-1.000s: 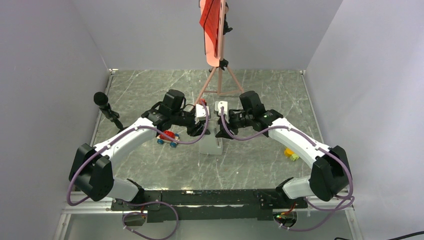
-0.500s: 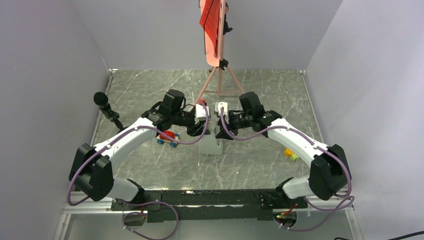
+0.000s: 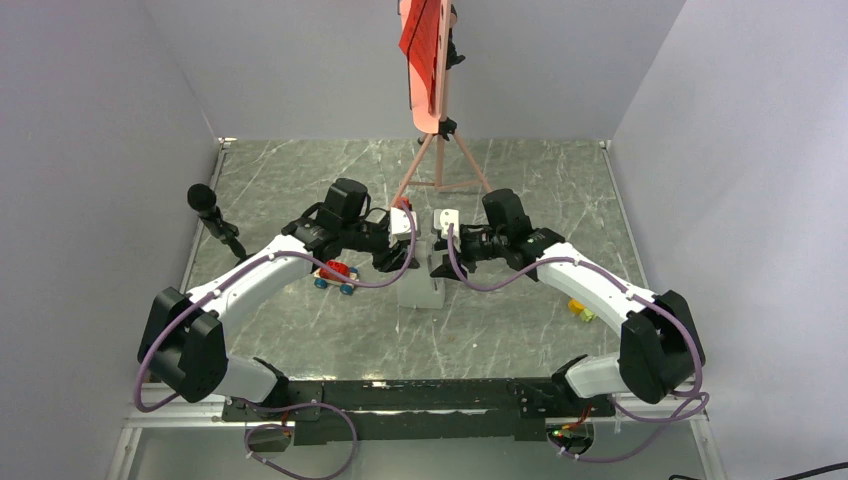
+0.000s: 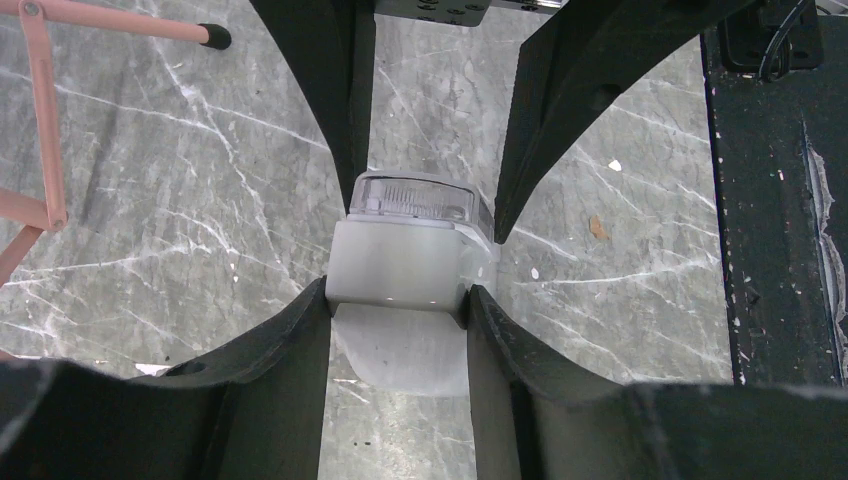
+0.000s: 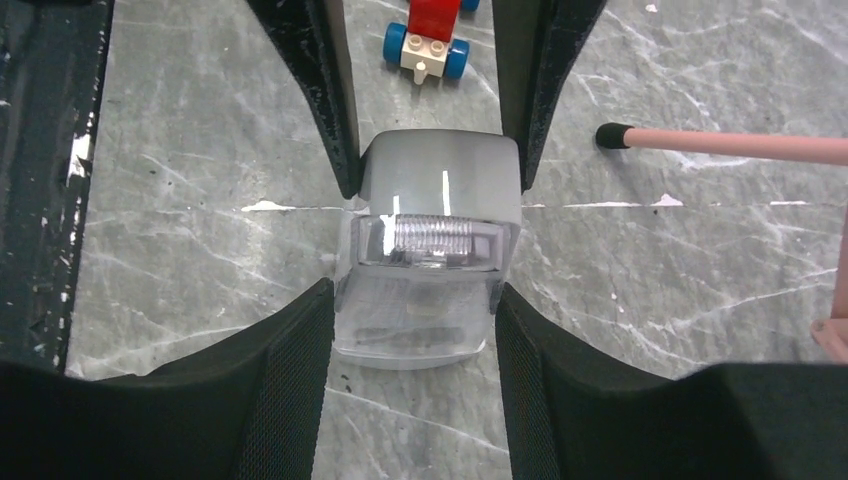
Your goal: Pack up the instrument practice props
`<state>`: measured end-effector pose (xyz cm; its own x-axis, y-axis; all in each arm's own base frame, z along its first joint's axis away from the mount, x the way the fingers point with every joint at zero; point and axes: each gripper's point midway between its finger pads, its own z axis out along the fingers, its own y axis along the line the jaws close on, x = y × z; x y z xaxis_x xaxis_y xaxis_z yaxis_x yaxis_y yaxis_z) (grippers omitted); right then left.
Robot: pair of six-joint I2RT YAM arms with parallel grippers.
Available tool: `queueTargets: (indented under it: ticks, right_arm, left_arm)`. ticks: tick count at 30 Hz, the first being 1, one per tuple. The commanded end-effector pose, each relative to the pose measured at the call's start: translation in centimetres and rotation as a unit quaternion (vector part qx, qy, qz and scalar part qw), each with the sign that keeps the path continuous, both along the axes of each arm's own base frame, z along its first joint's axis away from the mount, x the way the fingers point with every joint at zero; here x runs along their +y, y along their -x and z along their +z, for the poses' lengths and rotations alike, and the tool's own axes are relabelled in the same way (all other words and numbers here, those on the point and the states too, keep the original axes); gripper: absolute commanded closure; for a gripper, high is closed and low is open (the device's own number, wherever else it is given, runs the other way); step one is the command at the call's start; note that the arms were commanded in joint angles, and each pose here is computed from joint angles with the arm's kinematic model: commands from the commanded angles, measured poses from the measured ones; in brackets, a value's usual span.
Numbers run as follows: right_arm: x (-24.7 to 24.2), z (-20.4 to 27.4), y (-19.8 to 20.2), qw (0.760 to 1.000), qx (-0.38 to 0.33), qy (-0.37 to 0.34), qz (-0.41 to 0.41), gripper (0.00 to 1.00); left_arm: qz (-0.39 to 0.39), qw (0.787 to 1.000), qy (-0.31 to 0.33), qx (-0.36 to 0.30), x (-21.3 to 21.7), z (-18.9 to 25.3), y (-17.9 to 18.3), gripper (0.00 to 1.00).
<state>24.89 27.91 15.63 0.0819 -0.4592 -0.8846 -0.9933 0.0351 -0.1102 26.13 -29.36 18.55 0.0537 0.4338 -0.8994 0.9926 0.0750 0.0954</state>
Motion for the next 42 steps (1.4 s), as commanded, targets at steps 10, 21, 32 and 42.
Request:
queueTargets:
  ticks: [10,21,32,42]
  right_arm:
    - [-0.5,-0.4,0.3,0.999,-0.047,0.014,0.011,1.0]
    - [-0.2,-0.6,2.0,0.997,0.076,-0.012,0.015,1.0]
    - [-0.2,-0.1,1.3,0.999,0.044,-0.023,0.0,1.0]
    - [-1.0,-2.5,0.3,1.0,0.007,0.016,0.0,1.0]
  left_arm:
    - [0.016,0.997,-0.064,0.028,2.0,-4.2,0.2,0.99]
    - [0.019,0.997,-0.069,0.025,2.3,-4.3,0.2,0.99]
    - [0.018,0.997,-0.07,0.027,2.3,-4.4,0.1,0.99]
    - [0.016,0.997,-0.07,0.029,2.2,-4.4,0.1,0.99]
